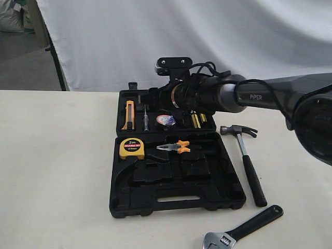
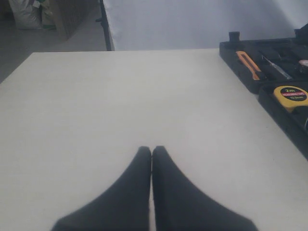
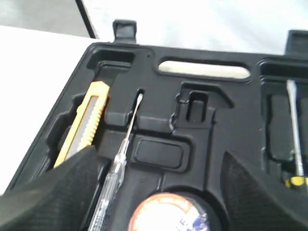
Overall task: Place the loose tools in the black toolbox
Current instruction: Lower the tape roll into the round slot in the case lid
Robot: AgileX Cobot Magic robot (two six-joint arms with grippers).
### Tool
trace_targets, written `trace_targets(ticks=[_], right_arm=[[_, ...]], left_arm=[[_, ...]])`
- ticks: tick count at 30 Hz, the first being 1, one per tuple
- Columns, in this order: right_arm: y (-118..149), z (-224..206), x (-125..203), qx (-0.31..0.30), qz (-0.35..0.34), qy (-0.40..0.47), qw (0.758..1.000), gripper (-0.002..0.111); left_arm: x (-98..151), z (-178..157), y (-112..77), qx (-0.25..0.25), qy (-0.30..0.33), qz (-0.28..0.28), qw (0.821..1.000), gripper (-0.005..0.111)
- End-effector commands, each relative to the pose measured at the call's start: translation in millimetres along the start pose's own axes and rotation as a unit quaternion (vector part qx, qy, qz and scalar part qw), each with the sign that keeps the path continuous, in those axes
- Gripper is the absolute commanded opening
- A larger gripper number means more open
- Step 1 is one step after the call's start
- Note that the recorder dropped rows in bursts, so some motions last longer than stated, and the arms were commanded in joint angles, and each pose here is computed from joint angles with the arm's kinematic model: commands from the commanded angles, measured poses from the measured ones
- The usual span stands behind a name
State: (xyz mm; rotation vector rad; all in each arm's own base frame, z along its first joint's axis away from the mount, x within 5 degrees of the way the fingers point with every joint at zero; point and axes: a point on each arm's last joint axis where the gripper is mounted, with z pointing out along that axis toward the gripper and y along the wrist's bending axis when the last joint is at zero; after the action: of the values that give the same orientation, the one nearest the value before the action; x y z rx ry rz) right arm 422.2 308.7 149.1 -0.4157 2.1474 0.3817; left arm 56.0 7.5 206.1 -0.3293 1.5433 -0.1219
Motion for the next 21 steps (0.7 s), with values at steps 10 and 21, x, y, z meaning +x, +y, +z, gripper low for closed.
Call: trace_targets(ticks=[10, 21], right_arm=[[-2, 13, 21, 0.021, -0.012, 0.03, 0.999, 0.035], [-18, 10, 28, 0.11, -0.014, 0.07, 0.991, 0.0]], left_arm=[[-2, 0, 0.9, -0.01, -0.01, 0.0, 1.0, 0.001], [-2, 0, 0.9, -0.01, -0.01, 0.0, 1.0, 0.001]])
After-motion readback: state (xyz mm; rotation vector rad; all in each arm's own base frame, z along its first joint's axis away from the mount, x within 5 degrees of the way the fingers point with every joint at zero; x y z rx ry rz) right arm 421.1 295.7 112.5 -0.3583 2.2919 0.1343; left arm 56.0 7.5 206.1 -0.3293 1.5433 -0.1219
